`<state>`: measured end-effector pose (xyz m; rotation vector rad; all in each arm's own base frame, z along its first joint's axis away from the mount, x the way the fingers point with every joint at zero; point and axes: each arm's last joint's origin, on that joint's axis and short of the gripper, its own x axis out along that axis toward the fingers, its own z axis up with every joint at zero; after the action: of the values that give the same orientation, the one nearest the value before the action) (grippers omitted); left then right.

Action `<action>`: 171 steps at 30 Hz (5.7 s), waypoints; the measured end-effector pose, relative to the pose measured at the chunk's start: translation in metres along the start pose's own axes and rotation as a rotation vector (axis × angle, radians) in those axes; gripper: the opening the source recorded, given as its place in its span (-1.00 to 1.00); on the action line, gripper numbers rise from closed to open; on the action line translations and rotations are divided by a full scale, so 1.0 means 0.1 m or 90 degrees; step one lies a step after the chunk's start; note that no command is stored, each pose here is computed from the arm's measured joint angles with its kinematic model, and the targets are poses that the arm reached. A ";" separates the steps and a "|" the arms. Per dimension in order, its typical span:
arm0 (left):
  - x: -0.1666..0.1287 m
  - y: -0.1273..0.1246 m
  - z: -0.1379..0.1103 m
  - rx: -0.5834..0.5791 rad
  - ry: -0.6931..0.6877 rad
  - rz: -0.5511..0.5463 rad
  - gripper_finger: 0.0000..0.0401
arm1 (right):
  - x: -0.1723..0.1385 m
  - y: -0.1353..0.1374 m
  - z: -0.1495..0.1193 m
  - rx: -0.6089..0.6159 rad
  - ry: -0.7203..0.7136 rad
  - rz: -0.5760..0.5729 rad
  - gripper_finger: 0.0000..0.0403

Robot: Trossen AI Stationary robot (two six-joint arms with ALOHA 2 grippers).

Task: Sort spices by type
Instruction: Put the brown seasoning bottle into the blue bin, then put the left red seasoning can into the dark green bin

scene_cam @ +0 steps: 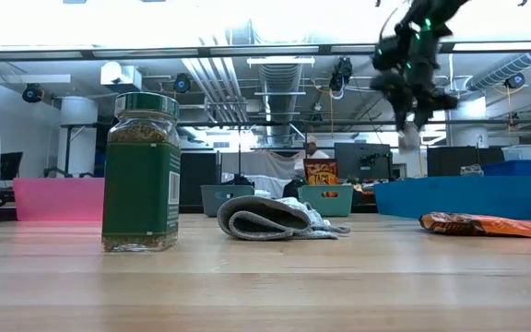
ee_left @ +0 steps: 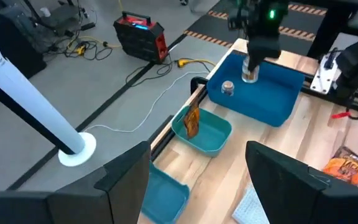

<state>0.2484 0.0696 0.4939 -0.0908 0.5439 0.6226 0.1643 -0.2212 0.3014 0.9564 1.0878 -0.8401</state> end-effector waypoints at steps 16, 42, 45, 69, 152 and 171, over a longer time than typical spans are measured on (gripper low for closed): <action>-0.06 -0.18 -0.27 -0.018 -0.020 -0.064 0.23 | 0.51 -0.26 -0.52 0.062 0.000 -0.025 -0.21; -0.31 -0.02 -0.53 -0.162 -0.169 -0.122 0.23 | 0.93 -0.26 -0.27 0.041 -0.014 -0.032 -0.21; -0.31 -0.02 -0.53 -0.162 -0.171 -0.118 0.23 | 0.98 -0.28 -0.32 0.043 -0.019 -0.030 -0.21; -0.30 0.00 -0.52 -0.129 -0.180 -0.075 0.23 | 1.12 -0.30 -0.46 0.061 -0.040 -0.021 0.41; -0.80 -2.35 -2.55 -0.561 0.720 0.148 0.42 | -0.49 0.79 -0.65 -0.239 -0.344 0.124 0.07; -0.68 -2.67 -3.12 -0.518 0.699 0.192 0.48 | -0.47 0.80 -0.64 -0.246 -0.336 0.132 0.07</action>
<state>0.2137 -0.2586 0.2408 -1.1876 1.3435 1.0480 0.2038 -0.1283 0.3525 0.4715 0.6449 -0.6288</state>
